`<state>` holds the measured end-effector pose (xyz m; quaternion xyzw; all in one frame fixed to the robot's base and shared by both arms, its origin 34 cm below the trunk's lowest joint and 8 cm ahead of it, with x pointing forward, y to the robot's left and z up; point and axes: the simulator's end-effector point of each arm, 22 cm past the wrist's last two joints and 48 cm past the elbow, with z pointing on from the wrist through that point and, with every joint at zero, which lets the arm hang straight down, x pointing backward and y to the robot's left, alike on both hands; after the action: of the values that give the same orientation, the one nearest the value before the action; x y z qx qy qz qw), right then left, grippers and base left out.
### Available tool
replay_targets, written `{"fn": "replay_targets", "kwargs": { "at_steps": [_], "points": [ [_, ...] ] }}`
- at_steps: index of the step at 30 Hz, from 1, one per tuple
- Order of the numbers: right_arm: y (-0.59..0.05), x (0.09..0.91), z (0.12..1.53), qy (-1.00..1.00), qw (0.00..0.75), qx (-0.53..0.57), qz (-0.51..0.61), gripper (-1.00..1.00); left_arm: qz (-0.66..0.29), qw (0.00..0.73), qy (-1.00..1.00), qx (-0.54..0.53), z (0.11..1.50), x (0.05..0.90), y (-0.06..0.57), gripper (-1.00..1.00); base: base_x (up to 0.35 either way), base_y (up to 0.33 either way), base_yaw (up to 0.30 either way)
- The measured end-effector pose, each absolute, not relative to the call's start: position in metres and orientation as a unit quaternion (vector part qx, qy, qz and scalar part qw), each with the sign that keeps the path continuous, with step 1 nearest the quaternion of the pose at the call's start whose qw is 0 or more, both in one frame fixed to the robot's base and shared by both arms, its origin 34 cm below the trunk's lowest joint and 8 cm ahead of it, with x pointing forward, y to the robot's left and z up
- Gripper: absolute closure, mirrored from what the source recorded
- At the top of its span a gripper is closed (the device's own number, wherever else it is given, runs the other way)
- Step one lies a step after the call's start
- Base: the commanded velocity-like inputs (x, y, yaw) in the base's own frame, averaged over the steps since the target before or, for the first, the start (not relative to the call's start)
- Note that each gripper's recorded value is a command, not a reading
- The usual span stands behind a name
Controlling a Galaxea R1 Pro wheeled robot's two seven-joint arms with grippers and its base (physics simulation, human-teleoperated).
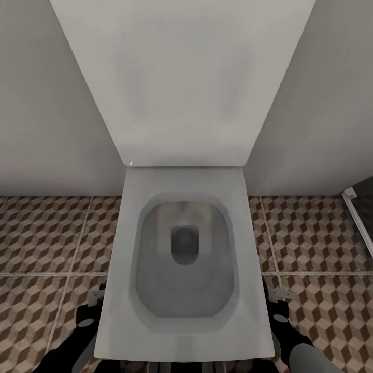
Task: Take the four mousetraps from the cabinet in the bathroom and place them on the bathroom floor. Make sure all four end up on the same floor surface, and ensure that at least two of them are either under or directly next to the same bathroom sink.
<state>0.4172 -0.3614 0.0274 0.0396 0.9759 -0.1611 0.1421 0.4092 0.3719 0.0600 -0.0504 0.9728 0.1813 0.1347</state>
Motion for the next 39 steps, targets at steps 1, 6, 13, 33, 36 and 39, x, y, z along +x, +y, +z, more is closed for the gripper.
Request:
{"fn": "replay_targets", "kwargs": {
  "at_steps": [1,6,13,33,36,39],
  "points": [
    [-0.361,0.417,0.027,0.976,0.142,0.040,-0.161,1.00,0.183,0.136,0.972,-0.051,0.059,0.407,0.374,1.00,0.000,0.000,0.000],
    [-0.361,0.417,0.027,0.976,0.142,0.040,-0.161,1.00,0.196,0.144,0.969,-0.050,0.057,0.394,0.385,1.00,0.000,0.000,0.000],
    [-0.361,0.417,0.027,0.976,0.142,0.040,-0.161,1.00,0.200,0.146,0.968,-0.049,0.057,0.389,0.390,1.00,0.000,0.000,0.000],
    [-0.361,0.417,0.027,0.976,0.142,0.039,-0.161,1.00,0.188,0.132,0.972,-0.046,0.047,0.385,0.390,1.00,0.000,0.000,0.000],
    [-0.361,0.417,0.027,0.976,0.142,0.039,-0.161,1.00,0.192,0.125,0.972,-0.041,0.044,0.386,0.393,1.00,0.000,0.000,0.000],
    [-0.361,0.417,0.027,0.976,0.142,0.039,-0.161,1.00,0.193,0.122,0.973,-0.042,0.043,0.385,0.394,1.00,0.000,0.000,0.000]
  ]
}}
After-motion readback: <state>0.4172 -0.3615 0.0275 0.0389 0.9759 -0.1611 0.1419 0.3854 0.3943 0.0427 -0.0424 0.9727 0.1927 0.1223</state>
